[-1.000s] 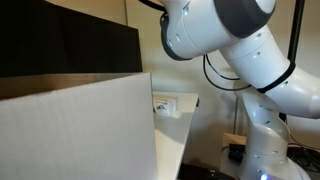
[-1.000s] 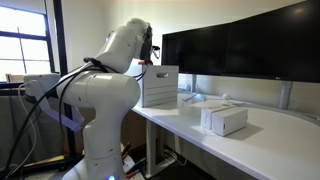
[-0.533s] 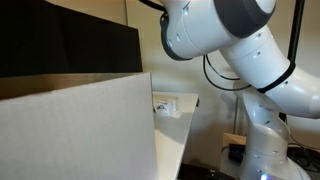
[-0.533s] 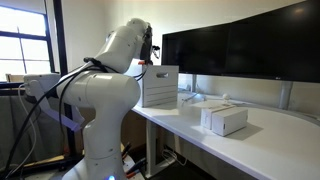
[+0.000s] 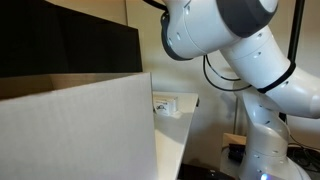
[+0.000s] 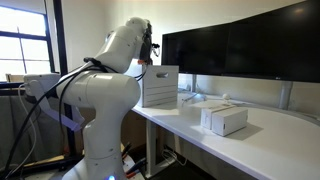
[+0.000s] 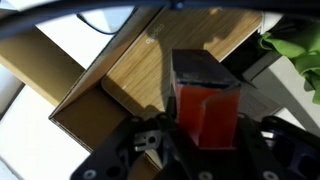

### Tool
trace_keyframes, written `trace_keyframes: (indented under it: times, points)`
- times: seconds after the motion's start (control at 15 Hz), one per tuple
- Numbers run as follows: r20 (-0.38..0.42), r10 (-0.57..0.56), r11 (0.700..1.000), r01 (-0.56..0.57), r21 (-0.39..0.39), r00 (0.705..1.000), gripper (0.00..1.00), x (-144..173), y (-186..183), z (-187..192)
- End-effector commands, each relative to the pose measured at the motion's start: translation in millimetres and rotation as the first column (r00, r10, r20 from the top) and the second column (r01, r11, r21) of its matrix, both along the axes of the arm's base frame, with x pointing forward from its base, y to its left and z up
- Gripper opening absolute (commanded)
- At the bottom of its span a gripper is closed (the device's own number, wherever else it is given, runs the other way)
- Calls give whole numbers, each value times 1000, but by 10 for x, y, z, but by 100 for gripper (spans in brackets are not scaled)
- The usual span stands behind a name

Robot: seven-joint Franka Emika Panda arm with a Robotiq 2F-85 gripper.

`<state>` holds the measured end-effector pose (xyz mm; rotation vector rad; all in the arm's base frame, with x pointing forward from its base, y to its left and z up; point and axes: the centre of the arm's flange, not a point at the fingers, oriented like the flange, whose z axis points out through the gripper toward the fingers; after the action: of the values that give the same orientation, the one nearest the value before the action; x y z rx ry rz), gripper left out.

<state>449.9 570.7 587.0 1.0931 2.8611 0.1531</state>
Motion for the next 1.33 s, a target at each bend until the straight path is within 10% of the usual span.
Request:
trace_keyframes:
  times: [0.0,1.0,1.07,1.27]
  points:
    - [-15,27,1000,-27,-2,1000,14,-47,57,254]
    - [58,-8,999,10,-36,998,14,-353,-38,861]
    - [73,-39,999,41,-21,997,39,-386,-181,671]
    - [71,-31,999,32,-20,997,39,-435,-148,673]
